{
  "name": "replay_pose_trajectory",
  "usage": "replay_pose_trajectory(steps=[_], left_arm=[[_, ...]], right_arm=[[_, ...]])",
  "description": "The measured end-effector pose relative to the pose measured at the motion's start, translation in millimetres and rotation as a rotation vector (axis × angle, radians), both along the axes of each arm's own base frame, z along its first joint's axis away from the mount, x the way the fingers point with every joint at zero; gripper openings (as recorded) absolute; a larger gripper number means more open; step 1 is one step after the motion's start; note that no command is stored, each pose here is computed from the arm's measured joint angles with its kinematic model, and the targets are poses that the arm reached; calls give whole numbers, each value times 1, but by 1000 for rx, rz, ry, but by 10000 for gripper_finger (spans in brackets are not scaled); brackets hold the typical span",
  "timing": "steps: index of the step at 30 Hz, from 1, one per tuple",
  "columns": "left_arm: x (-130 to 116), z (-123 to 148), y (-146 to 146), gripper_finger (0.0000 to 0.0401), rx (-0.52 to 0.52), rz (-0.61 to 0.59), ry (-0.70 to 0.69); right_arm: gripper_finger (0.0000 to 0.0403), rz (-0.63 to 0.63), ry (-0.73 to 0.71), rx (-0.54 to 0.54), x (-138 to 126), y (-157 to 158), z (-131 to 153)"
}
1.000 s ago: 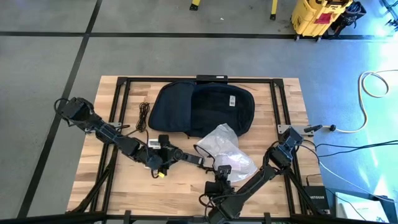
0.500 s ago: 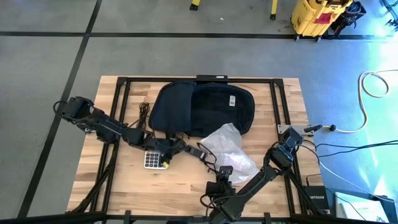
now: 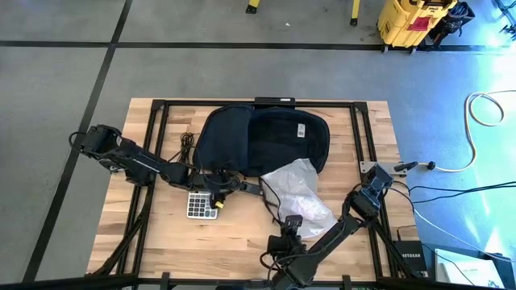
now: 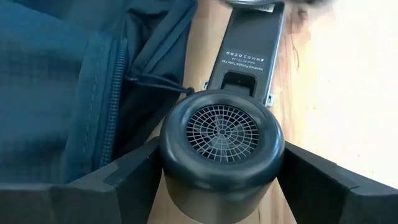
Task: Unpack backpack
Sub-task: Remove the black hand fan from the transparent zip bag, then remove the black pens and game card from the transparent zip bag
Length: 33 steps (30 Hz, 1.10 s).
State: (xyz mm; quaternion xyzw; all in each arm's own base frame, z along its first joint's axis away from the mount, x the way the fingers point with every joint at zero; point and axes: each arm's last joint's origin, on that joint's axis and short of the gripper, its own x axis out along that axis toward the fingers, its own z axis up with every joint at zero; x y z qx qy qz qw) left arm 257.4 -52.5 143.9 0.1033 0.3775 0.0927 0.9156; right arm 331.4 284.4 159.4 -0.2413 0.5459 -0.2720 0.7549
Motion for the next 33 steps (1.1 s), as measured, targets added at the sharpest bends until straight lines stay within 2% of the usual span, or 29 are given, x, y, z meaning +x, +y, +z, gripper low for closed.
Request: replay_pose_trajectory(steps=[8, 16, 29, 33], left_arm=[[-4, 1, -16, 275, -35, 53, -46], [-7, 2, -20, 278, -44, 220, -128], [-9, 4, -21, 356, -58, 250, -149], [-11, 21, -37, 361, -68, 211, -276]], right_arm=[[0, -7, -8, 3, 0, 0, 0], [0, -13, -13, 5, 0, 0, 0], [0, -15, -10, 10, 0, 0, 0], [0, -18, -21, 12, -2, 2, 0]])
